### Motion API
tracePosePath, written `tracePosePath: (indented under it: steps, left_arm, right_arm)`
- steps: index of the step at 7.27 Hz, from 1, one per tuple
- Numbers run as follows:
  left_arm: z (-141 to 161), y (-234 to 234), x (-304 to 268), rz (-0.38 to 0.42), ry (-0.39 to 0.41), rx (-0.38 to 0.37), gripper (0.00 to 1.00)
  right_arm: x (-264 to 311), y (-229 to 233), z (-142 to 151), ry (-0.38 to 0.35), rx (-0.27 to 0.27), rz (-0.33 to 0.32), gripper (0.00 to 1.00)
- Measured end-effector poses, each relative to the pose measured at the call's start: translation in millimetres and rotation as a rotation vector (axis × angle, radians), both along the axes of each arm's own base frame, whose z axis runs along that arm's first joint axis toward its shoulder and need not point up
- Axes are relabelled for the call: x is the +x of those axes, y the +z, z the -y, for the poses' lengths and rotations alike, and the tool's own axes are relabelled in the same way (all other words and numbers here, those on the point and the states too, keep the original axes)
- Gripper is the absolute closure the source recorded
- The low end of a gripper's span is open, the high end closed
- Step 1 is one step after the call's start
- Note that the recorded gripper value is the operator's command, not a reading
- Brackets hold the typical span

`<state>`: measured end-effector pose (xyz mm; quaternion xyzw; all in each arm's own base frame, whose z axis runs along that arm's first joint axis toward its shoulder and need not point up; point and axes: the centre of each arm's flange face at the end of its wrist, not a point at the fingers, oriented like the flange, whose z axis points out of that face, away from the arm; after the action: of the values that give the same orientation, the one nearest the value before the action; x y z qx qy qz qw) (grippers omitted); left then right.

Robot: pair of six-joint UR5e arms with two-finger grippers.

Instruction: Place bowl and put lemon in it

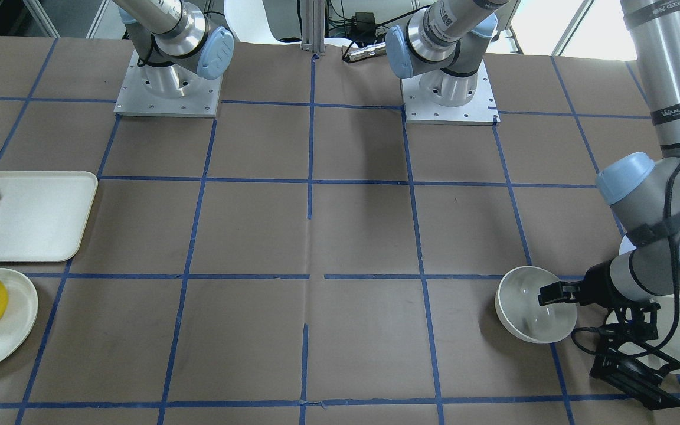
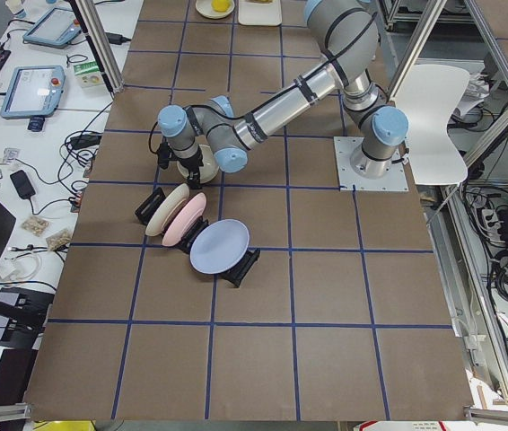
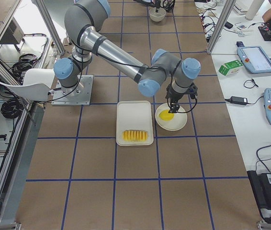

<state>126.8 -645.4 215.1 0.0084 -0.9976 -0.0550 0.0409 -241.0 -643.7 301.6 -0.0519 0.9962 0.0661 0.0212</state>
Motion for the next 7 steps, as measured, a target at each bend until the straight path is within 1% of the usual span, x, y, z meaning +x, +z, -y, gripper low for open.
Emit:
tracePosePath:
  steps: [1,2,3,5,6,7]
  left_arm:
    - [1,-3,0,-0.002,-0.005,0.000,0.77]
    - [1,-5,0,-0.005,-0.011,0.001,0.93]
    - [1,-7,1,-0.005,-0.013,0.003,1.00]
    - [2,-7,2,-0.003,-0.013,0.001,1.00]
    - [4,-3,4,0.002,-0.011,-0.007,1.00]
    - [5,7,2,0.007,-0.011,-0.017,1.00]
  right_arm:
    - [4,-33,12,0.013,0.017,0.007,0.00]
    - [11,-53,20,0.022,0.029,0.014,0.00]
    - [16,-67,24,0.028,0.038,0.022,0.02]
    - [17,-92,28,0.034,0.042,0.018,0.05]
    - [18,-103,27,0.035,0.041,0.012,0.12]
    - [19,-108,25,0.036,0.040,0.008,0.20]
